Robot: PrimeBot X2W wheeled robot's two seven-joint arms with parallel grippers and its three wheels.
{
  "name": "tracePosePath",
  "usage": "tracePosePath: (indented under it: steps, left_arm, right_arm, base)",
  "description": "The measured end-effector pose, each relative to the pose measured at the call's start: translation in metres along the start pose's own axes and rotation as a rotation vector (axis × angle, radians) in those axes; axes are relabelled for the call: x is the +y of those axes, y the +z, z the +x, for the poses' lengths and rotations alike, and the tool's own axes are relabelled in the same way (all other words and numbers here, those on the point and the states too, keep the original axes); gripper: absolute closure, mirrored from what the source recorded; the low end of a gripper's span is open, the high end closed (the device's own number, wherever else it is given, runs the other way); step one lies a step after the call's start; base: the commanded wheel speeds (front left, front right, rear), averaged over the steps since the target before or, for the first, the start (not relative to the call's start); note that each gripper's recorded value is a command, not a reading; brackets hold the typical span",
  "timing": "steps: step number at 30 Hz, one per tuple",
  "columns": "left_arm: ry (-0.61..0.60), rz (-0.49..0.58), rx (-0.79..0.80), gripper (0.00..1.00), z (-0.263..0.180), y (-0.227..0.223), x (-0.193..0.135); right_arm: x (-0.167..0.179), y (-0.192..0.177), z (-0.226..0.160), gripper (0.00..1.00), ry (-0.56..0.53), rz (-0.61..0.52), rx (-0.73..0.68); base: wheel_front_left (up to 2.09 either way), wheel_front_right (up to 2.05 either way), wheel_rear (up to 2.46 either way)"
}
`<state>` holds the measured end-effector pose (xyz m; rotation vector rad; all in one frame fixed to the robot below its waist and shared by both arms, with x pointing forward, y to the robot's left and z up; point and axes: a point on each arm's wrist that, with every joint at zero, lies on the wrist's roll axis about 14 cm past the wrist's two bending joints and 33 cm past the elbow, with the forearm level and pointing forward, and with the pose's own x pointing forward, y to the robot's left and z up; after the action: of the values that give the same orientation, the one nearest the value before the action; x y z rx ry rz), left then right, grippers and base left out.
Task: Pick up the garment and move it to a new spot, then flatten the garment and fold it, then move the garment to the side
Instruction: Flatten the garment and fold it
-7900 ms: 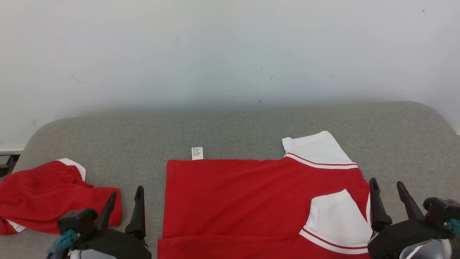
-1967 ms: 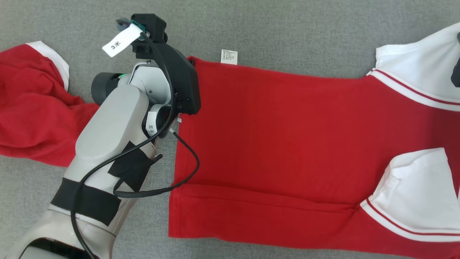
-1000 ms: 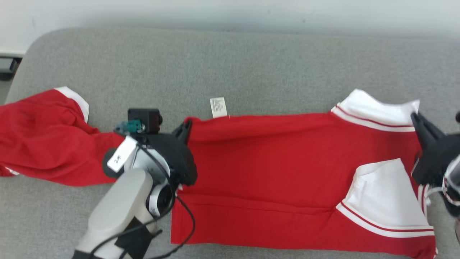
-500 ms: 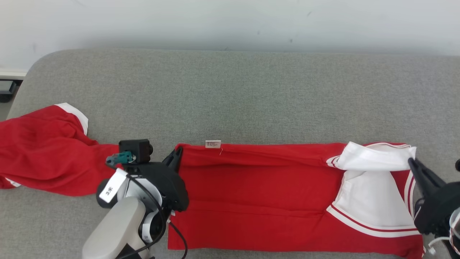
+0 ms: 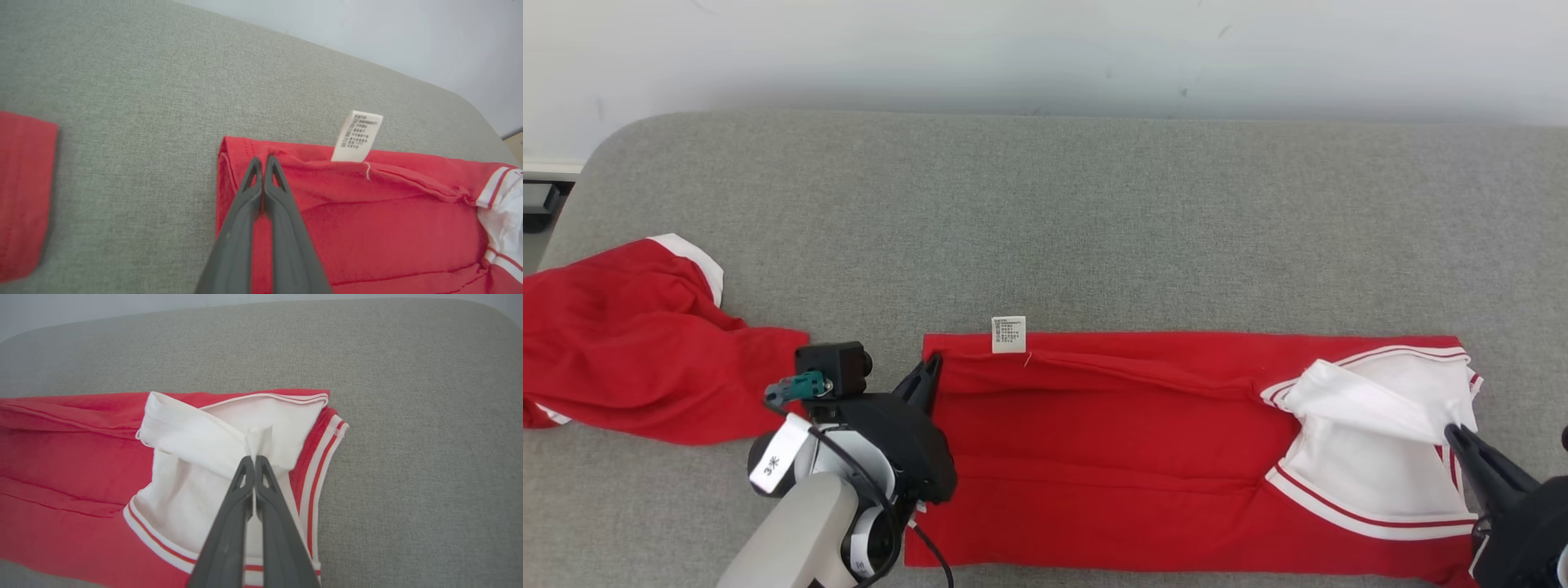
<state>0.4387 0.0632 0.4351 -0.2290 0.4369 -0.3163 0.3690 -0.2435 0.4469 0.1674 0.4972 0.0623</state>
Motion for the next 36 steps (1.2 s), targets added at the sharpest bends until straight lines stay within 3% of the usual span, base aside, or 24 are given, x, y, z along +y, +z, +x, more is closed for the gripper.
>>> tracePosePath:
  steps: [25, 26, 27, 28, 30, 32, 33, 36]
  left_arm:
    - [0.006, 0.003, 0.061, 1.0, -0.022, -0.033, 0.003]
    - [0.008, 0.003, 0.073, 0.95, -0.023, -0.037, 0.003]
    - [0.008, 0.003, 0.073, 0.75, -0.023, -0.037, 0.003]
    - [0.007, 0.004, 0.075, 0.65, -0.023, -0.038, 0.003]
    - [0.009, 0.006, 0.078, 0.01, -0.024, -0.038, 0.003]
    - [0.015, 0.012, 0.091, 0.0, -0.025, -0.041, 0.005]
    - [0.017, 0.014, 0.097, 0.0, -0.025, -0.042, 0.006]
    - [0.029, 0.021, 0.104, 0.0, -0.026, -0.044, 0.009]
  right_arm:
    - [-0.004, -0.031, -0.032, 1.0, -0.044, 0.038, 0.154]
    - [-0.002, -0.031, -0.033, 1.0, -0.04, 0.036, 0.161]
    - [-0.002, -0.031, -0.033, 0.81, -0.04, 0.036, 0.161]
    - [-0.001, -0.033, -0.033, 0.79, -0.035, 0.035, 0.171]
    - [0.002, -0.037, -0.034, 0.62, -0.026, 0.034, 0.192]
    - [0.0, -0.048, -0.038, 0.56, -0.038, 0.033, 0.233]
    - [-0.002, -0.05, -0.039, 0.0, -0.047, 0.033, 0.247]
    - [-0.007, -0.052, -0.041, 0.0, -0.065, 0.013, 0.262]
  base:
    - [0.0, 0.0, 0.0]
    - [0.0, 0.0, 0.0]
    - [0.0, 0.0, 0.0]
    - [0.0, 0.0, 0.0]
    - [0.0, 0.0, 0.0]
    - [0.0, 0.0, 0.0]
    - [0.0, 0.0, 0.0]
    - [0.0, 0.0, 0.0]
